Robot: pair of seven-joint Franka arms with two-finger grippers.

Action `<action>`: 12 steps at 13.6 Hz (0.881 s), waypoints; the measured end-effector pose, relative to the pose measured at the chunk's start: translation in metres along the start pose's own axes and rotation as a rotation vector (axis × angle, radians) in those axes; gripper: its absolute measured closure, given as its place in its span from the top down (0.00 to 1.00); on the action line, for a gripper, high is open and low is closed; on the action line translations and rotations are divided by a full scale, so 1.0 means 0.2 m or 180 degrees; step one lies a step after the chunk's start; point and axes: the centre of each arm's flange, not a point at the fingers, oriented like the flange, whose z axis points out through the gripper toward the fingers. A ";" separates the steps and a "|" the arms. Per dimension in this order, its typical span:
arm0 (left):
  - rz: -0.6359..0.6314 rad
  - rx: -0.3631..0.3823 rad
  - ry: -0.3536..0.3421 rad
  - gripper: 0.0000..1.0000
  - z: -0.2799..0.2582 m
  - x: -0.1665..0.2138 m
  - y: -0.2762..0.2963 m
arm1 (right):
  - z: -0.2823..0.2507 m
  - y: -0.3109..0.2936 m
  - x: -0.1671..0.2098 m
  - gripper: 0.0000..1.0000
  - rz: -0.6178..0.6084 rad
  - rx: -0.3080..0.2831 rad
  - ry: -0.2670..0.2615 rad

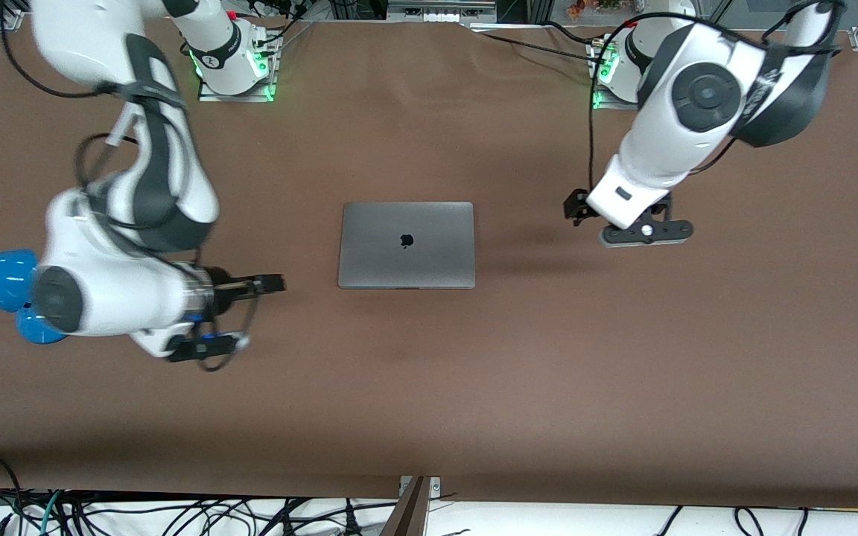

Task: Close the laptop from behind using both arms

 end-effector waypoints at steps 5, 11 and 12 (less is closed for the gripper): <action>0.0093 0.0069 0.0087 1.00 -0.12 -0.04 -0.34 | -0.41 0.29 -0.18 1.00 0.0208 -0.0753 0.0204; 0.0109 0.0095 0.0072 1.00 -0.27 -0.04 -0.60 | -0.73 0.49 -0.37 1.00 0.0245 -0.0916 0.0406; 0.0109 0.0093 0.0086 1.00 -0.31 -0.04 -0.60 | -0.73 0.56 -0.37 1.00 0.0260 -0.0902 0.0370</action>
